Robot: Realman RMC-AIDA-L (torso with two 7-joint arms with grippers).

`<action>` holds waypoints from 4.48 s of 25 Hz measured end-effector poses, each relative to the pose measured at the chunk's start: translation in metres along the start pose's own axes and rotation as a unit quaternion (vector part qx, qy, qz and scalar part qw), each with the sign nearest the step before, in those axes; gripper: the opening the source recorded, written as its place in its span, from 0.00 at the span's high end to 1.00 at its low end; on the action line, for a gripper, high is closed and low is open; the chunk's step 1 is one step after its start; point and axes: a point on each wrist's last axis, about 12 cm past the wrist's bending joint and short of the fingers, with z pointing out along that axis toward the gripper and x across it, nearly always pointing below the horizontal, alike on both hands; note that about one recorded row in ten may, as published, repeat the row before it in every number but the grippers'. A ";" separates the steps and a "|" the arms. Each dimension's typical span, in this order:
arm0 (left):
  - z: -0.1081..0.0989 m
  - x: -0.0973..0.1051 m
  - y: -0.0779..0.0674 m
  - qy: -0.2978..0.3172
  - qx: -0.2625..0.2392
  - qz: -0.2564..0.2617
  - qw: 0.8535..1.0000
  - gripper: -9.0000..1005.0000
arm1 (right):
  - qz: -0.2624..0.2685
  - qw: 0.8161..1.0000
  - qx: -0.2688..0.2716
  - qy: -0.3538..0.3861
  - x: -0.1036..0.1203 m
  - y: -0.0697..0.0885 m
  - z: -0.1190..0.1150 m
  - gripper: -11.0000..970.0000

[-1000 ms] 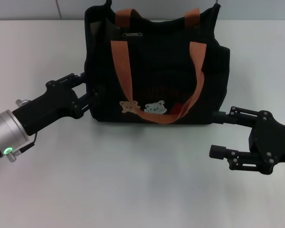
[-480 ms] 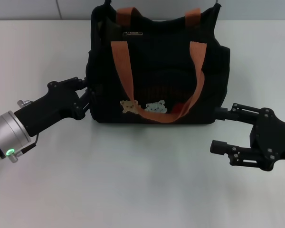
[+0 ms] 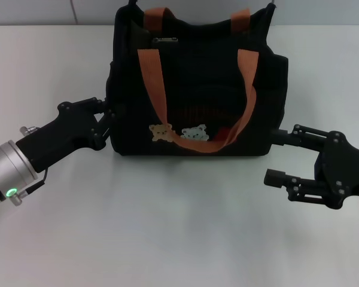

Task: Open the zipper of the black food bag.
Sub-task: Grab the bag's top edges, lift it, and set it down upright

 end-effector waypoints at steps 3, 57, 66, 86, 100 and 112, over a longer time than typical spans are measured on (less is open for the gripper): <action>-0.003 -0.003 0.002 -0.007 -0.001 0.006 1.000 0.85 | 0.000 1.000 0.006 -0.005 0.000 0.000 -0.001 0.20; -0.121 -0.088 0.016 -0.118 0.033 0.050 0.991 0.87 | 0.030 0.981 0.168 -0.095 0.006 -0.020 -0.009 0.20; -0.186 -0.033 -0.001 -0.093 -0.102 0.048 0.989 0.42 | 0.023 0.981 0.167 -0.094 -0.002 -0.031 0.001 0.20; -0.157 -0.006 0.014 -0.003 -0.139 0.041 0.989 0.31 | 0.032 0.979 0.182 -0.087 0.003 -0.035 0.006 0.20; -0.147 -0.010 0.016 -0.006 -0.122 0.049 0.991 0.69 | 0.035 0.978 0.186 -0.087 0.005 -0.033 0.004 0.20; -0.146 -0.010 0.016 -0.008 -0.119 0.049 0.992 0.78 | 0.035 0.979 0.184 -0.086 0.005 -0.033 0.005 0.20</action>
